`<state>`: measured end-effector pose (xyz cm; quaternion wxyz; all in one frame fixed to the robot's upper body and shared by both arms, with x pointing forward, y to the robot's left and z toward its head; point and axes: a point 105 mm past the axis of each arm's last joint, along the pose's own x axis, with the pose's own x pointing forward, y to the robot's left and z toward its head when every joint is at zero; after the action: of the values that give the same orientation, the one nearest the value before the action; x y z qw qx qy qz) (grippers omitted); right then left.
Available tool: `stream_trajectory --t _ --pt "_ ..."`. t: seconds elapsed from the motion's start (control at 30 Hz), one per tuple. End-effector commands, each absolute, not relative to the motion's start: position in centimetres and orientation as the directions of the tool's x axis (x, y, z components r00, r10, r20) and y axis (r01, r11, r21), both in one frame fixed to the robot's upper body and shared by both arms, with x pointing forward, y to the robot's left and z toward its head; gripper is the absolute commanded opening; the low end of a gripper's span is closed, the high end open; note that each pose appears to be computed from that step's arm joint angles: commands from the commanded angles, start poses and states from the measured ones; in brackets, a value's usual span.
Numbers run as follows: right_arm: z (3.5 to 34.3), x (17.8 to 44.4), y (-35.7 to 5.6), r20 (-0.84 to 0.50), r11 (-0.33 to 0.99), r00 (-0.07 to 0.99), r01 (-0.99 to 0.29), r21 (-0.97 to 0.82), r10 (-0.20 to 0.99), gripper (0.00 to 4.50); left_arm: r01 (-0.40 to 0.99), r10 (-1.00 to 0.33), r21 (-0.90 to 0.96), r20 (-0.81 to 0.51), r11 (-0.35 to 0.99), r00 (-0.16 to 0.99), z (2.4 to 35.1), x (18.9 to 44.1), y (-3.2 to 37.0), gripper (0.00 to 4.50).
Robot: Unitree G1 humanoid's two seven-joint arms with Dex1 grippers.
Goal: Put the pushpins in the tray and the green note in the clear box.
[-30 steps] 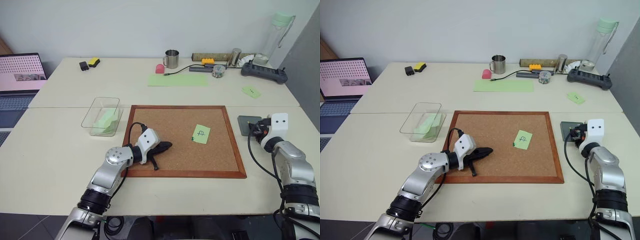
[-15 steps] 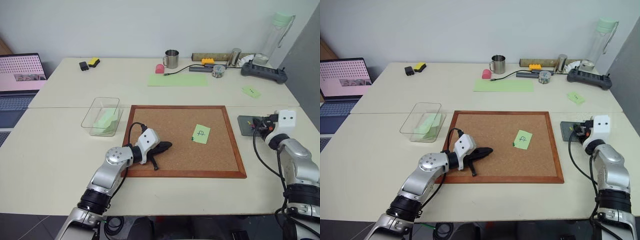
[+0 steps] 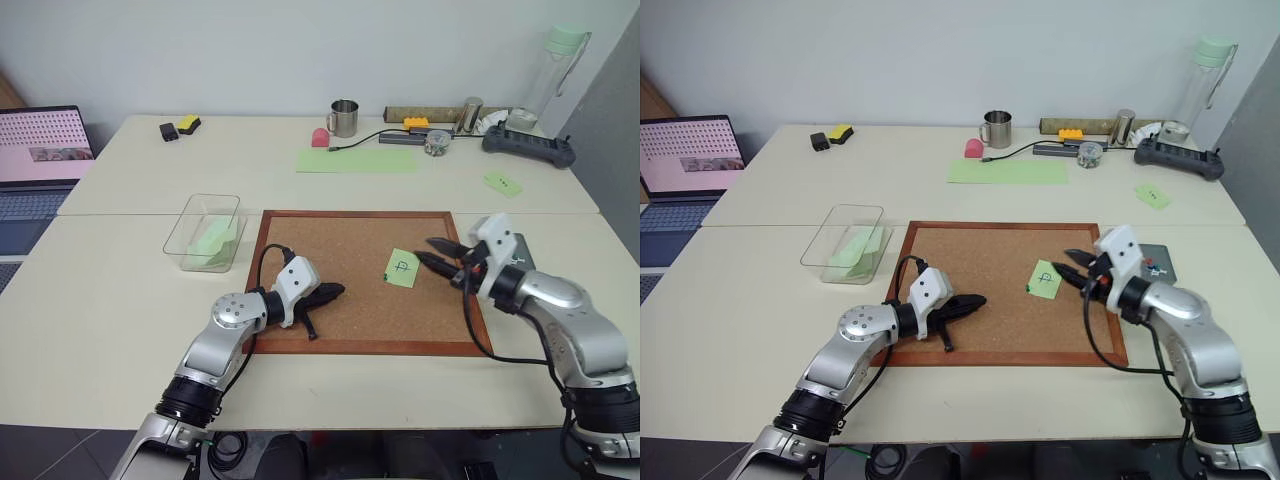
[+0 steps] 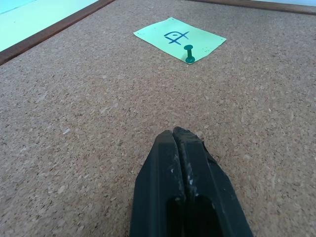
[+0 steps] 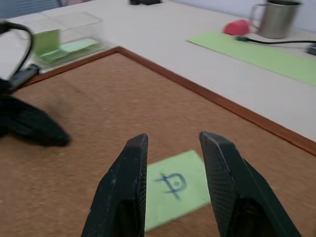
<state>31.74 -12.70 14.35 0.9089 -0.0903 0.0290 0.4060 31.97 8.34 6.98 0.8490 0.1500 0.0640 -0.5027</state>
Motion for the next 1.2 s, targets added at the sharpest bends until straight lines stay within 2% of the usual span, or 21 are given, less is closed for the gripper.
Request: stream_trajectory --t 0.03,0.3,0.73,1.0,1.1,1.2 --pt "13.9 31.0 -9.6 -0.112 0.576 0.597 -0.799 -0.173 0.794 1.70 0.883 -0.811 0.136 -0.354 0.449 0.467 4.1 31.2 9.0 0.00" --pt "10.9 32.1 -8.4 -0.178 0.552 0.583 -0.811 -0.195 0.793 1.70 0.880 -0.808 0.142 -0.352 0.453 0.473 4.1 31.1 9.2 0.00" --pt "10.5 33.5 -8.9 -0.159 0.591 0.622 -0.780 -0.206 0.767 1.70 0.875 -0.803 0.141 -0.349 0.464 0.483 4.2 31.2 9.2 0.00" --pt "9.5 33.9 -9.1 -0.200 0.601 0.628 -0.778 -0.183 0.752 1.70 0.874 -0.803 0.141 -0.348 0.465 0.483 4.3 31.2 9.2 0.00" --pt "9.7 34.2 -9.4 -0.188 0.619 0.645 -0.764 -0.184 0.740 1.23 0.874 -0.803 0.142 -0.349 0.465 0.483 4.3 31.2 9.2 0.00" --pt "9.9 34.2 -9.4 -0.183 0.616 0.643 -0.766 -0.186 0.744 0.59 0.874 -0.803 0.142 -0.350 0.464 0.483 4.3 31.1 9.3 0.00"
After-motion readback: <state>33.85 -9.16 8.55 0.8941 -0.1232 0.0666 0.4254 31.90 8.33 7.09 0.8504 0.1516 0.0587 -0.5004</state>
